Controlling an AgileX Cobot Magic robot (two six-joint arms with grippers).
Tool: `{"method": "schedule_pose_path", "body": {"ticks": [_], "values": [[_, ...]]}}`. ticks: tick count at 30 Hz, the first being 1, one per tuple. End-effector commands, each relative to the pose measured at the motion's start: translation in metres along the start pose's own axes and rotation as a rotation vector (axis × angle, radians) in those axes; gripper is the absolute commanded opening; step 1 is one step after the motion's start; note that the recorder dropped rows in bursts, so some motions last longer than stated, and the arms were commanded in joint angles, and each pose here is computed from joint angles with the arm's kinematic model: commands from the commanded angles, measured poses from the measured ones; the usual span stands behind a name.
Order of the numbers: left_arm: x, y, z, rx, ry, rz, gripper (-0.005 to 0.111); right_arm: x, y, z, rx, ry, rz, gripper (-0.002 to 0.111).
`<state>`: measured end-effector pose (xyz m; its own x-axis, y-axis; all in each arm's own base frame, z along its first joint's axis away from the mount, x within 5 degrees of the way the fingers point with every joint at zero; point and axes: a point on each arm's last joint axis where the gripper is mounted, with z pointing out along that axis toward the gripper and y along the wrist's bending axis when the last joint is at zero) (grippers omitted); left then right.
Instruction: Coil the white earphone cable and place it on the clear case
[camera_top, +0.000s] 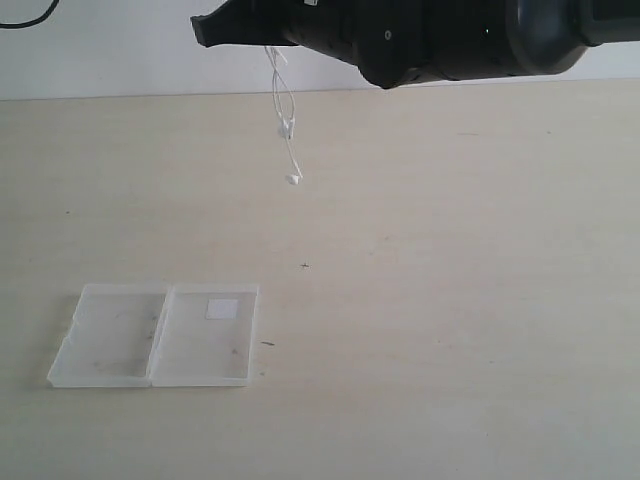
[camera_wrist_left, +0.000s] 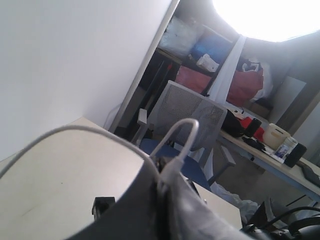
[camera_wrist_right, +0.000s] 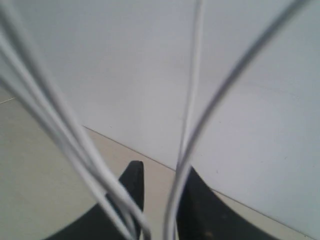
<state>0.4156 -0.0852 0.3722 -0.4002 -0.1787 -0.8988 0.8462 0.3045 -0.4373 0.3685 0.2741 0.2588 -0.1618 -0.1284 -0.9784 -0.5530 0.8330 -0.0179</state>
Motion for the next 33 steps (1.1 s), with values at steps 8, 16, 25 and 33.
{"method": "schedule_pose_path", "body": {"ticks": [8,16,25,33], "values": [[-0.004,-0.003,-0.001,0.010,-0.019,0.005,0.000,-0.014,0.002,-0.007,-0.022,-0.015,-0.068,0.000],[-0.001,-0.001,-0.001,-0.002,0.008,-0.003,0.000,-0.038,0.005,-0.041,-0.086,0.137,-0.103,0.000],[0.005,0.006,-0.002,-0.081,0.075,-0.059,0.000,-0.042,0.009,-0.078,-0.197,0.398,-0.207,0.000],[0.017,0.012,-0.002,-0.114,0.177,-0.129,0.000,-0.055,0.009,-0.103,-0.245,0.450,-0.280,0.000]]}}
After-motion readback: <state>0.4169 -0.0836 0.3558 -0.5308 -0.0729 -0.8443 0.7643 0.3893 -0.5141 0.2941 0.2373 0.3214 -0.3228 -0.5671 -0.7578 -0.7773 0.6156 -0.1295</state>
